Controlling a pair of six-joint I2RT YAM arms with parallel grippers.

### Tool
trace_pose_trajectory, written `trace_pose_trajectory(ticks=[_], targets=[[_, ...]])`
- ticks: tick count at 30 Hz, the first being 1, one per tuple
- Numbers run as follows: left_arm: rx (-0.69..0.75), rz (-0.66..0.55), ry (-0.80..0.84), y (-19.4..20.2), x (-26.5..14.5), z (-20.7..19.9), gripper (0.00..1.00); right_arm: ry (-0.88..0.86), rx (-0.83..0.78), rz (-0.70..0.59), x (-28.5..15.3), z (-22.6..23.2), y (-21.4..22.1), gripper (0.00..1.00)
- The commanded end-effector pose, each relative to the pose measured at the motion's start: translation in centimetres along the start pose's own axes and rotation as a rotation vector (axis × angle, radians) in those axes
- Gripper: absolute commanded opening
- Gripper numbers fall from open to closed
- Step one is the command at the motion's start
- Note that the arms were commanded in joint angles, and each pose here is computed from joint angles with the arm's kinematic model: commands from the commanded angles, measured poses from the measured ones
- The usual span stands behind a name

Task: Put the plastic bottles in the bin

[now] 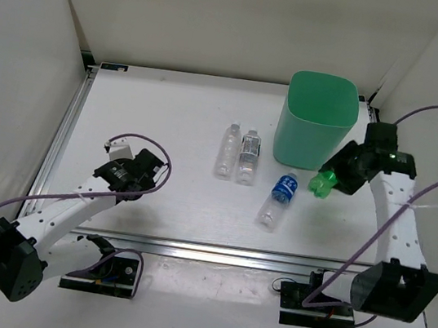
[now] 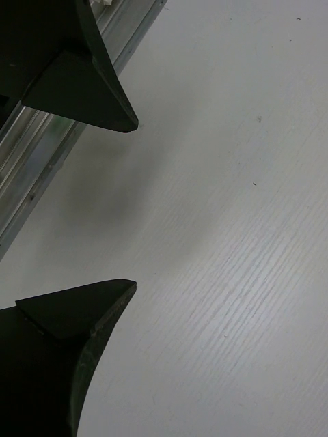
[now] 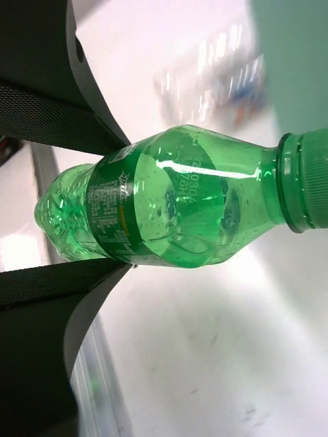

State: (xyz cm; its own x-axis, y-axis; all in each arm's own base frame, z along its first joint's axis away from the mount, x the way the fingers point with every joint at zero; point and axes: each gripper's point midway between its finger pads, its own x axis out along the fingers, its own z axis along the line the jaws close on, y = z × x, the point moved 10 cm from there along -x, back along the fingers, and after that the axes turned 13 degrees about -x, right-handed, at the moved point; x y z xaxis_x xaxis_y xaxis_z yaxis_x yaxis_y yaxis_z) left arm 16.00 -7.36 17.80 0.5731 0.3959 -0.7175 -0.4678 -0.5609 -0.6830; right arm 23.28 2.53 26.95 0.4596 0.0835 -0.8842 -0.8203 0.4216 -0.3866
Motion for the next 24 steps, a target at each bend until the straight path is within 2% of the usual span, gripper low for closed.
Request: trace_pose_trajectory(ticks=[1,3,4,7,8,9,11,16,17,18,19,21,23,24], targets=[[-0.025,-0.028,0.034,-1.0,-0.4,-1.7,1.00,-0.100,0.031,-0.127,-6.8,1.8,-1.5,0.33],[-0.010,-0.027,0.029,-1.1,-0.3,-2.0,1.00,-0.158,0.017,-0.200,-9.1,2.8,-2.8,0.33],[-0.005,-0.024,0.024,-1.2,-0.2,-2.4,1.00,-0.198,0.004,-0.287,-11.5,3.6,-4.1,0.33],[-0.004,-0.029,0.034,-1.5,-0.3,-2.9,1.00,-0.260,-0.037,-0.328,-12.5,5.4,-7.6,0.33],[0.004,-0.025,0.026,-1.4,-0.1,-3.0,1.00,-0.320,-0.058,-0.389,-14.7,6.5,-8.9,0.33],[0.010,-0.023,0.019,-1.2,0.0,-3.0,1.00,-0.304,-0.062,-0.355,-12.9,7.1,-10.8,0.33],[0.005,-0.020,0.038,-1.6,-0.2,-3.7,1.00,-0.332,-0.070,-0.361,-12.6,8.0,-12.6,0.33],[-0.009,-0.025,0.073,-2.6,-1.0,-4.7,1.00,-0.450,-0.035,-0.324,-10.4,8.9,-16.1,0.53],[-0.018,-0.029,0.083,-2.9,-1.2,-5.0,1.00,-0.458,-0.028,-0.302,-10.0,8.6,-16.1,0.61],[-0.018,-0.029,0.083,-2.9,-1.2,-5.0,1.00,-0.462,-0.027,-0.284,-9.7,8.6,-16.0,0.75],[-0.024,-0.031,0.089,-3.1,-1.4,-5.1,1.00,-0.441,-0.041,-0.290,-9.5,8.3,-15.8,0.81],[-0.030,-0.044,0.092,-3.4,-1.5,-5.3,1.00,-0.403,-0.051,-0.308,-10.1,7.6,-14.6,1.00],[-0.024,-0.041,0.085,-3.4,-1.5,-5.1,1.00,-0.397,-0.102,-0.400,-12.2,7.0,-13.2,1.00],[-0.024,-0.041,0.085,-3.4,-1.5,-5.1,1.00,-0.395,-0.115,-0.403,-11.2,6.7,-12.7,1.00]])
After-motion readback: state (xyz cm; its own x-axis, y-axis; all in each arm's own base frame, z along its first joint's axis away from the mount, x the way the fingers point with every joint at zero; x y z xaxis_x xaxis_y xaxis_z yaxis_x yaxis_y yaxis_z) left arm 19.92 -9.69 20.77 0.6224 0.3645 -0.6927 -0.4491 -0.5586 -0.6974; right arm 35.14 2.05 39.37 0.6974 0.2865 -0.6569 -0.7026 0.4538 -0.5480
